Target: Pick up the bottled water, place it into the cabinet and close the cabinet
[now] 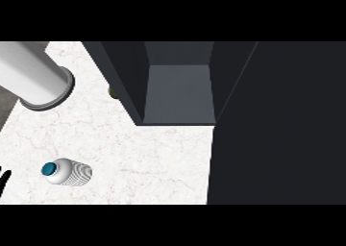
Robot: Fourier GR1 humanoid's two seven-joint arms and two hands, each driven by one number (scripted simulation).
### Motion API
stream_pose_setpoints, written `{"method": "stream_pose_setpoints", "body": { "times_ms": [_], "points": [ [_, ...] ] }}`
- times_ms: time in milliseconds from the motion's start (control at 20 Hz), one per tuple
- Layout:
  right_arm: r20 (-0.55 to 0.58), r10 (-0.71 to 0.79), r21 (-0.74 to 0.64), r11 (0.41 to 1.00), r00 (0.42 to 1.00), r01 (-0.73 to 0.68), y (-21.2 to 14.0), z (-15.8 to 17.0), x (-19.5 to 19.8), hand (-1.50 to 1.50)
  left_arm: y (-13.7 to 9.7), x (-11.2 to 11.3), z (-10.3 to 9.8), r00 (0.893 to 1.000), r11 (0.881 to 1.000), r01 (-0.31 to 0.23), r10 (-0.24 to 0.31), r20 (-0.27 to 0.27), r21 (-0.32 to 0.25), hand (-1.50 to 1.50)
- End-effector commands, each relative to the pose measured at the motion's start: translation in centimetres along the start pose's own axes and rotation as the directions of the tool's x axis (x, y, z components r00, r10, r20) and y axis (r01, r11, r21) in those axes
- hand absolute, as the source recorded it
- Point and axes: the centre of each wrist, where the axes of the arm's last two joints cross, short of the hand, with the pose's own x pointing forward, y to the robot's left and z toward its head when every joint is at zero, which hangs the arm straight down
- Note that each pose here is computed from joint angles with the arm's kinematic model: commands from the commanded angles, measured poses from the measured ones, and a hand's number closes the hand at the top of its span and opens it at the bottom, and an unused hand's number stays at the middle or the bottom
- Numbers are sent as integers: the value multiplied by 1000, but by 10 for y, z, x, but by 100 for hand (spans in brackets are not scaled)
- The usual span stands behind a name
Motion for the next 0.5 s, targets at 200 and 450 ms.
{"method": "stream_pose_setpoints", "body": {
  "times_ms": [200,450],
  "points": [
    [-11,6,18,1000,1000,-6,-1,-9,3,-150,16,-51,-29,998,1000,23,-24,-55,-20,-150],
    [14,3,14,1000,1000,-3,0,0,1,-150,21,-84,-37,993,999,-35,37,-113,15,-150]
  ]
}}
